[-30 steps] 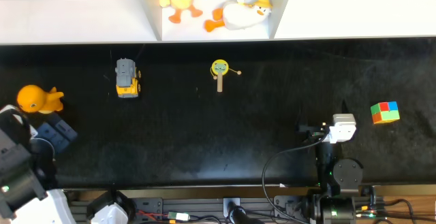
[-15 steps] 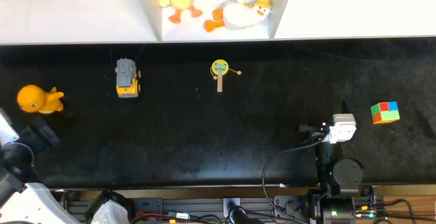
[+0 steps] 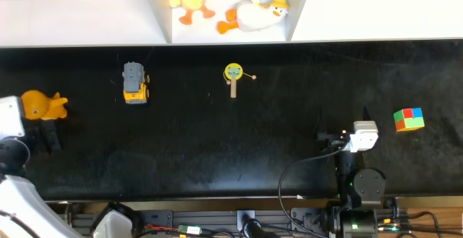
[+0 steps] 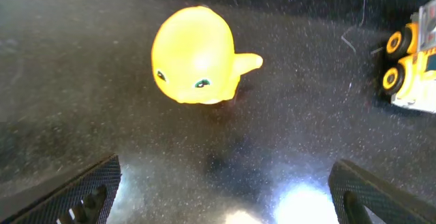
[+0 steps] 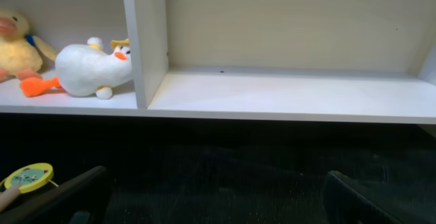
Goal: Store Toys
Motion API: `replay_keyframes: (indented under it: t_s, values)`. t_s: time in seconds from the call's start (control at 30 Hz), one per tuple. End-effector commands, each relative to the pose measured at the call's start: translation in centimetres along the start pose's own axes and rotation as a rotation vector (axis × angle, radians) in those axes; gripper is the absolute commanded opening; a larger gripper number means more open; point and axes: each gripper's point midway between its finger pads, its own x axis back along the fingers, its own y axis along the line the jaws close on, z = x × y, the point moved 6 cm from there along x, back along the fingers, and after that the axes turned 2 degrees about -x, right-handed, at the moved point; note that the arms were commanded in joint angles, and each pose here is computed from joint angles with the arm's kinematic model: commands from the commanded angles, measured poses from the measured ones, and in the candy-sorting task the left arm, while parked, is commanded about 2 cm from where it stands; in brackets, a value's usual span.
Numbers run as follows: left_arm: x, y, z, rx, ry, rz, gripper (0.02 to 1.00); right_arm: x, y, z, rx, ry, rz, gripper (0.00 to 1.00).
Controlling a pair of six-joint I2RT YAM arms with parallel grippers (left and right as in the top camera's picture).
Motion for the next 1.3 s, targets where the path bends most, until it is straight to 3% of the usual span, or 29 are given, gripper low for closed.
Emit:
replay_keyframes:
  t_s: [0.03, 0.53, 1.3]
  values:
    - [-0.4, 0.3, -0.7, -0.042, -0.013, 0.030, 0.998, 0.0, 0.0, 0.4, -0.004, 0.001, 0.001, 0.996]
    - [-1.7, 2.5, -1.7, -0.072, -0.041, -0.057, 0.998, 0.0, 0.0, 0.4, -0.004, 0.001, 0.001, 0.996]
    - [-7.9, 4.4, -1.8, -0.043, -0.053, 0.038, 1.000, 0.0, 0.0, 0.4, -0.004, 0.001, 0.001, 0.996]
